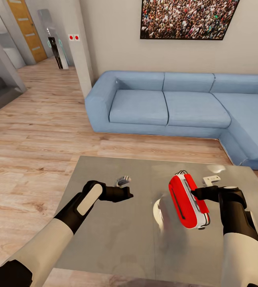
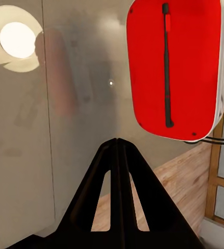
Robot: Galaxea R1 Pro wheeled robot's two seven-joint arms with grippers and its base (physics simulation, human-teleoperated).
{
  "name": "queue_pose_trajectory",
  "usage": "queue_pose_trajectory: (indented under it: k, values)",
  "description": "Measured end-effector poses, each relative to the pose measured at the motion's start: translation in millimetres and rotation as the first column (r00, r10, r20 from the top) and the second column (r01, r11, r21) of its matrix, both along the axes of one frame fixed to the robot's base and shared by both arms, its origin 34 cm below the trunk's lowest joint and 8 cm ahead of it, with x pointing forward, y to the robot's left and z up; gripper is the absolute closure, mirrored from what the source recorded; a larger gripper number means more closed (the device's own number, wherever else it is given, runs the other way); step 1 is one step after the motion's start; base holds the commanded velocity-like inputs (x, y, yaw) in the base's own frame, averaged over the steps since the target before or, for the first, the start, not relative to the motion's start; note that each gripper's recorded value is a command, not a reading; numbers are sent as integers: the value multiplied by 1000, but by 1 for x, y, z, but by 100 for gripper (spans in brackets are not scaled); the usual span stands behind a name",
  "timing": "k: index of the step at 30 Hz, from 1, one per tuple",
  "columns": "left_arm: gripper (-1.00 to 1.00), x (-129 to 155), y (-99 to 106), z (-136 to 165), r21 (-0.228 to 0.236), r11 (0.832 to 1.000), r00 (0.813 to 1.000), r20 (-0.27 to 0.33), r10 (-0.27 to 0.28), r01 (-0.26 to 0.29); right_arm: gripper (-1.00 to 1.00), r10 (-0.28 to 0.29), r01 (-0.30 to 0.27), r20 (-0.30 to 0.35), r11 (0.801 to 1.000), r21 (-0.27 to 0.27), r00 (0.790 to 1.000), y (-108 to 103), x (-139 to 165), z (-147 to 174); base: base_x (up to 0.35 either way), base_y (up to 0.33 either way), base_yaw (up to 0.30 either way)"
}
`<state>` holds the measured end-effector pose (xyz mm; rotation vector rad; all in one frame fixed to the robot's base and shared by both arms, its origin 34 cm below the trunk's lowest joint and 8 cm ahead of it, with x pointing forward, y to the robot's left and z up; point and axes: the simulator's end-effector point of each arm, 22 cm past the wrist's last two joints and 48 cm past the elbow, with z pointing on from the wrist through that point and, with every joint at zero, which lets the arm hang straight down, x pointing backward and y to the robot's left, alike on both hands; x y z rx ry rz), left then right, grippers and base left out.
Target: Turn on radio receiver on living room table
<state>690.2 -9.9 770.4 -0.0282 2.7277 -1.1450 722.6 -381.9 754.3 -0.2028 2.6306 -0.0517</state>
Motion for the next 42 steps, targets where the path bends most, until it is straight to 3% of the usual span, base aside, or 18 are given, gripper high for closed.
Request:
queue_pose_trajectory:
  k: [10, 29, 35, 42]
  values:
    - [100, 0, 0, 0, 1, 1000, 1000, 0, 0, 0, 100, -3, 3, -1, 1000, -3, 1000, -1, 0, 0, 0, 0, 0]
    - [100, 2, 5, 0, -1, 1000, 1000, 2, 2, -2, 100, 7, -6, -31, 999, 35, 1000, 17, -7, -13, 0, 0, 0]
    - [100, 1, 6, -1, 1, 1000, 1000, 2, 2, -2, 100, 5, -5, -12, 1000, 9, 1000, 14, -3, -11, 0, 0, 0]
    - [100, 1, 5, -1, 1, 1000, 1000, 2, 2, -2, 100, 15, -13, 58, 999, -33, 998, 13, 11, 3, 0, 0, 0]
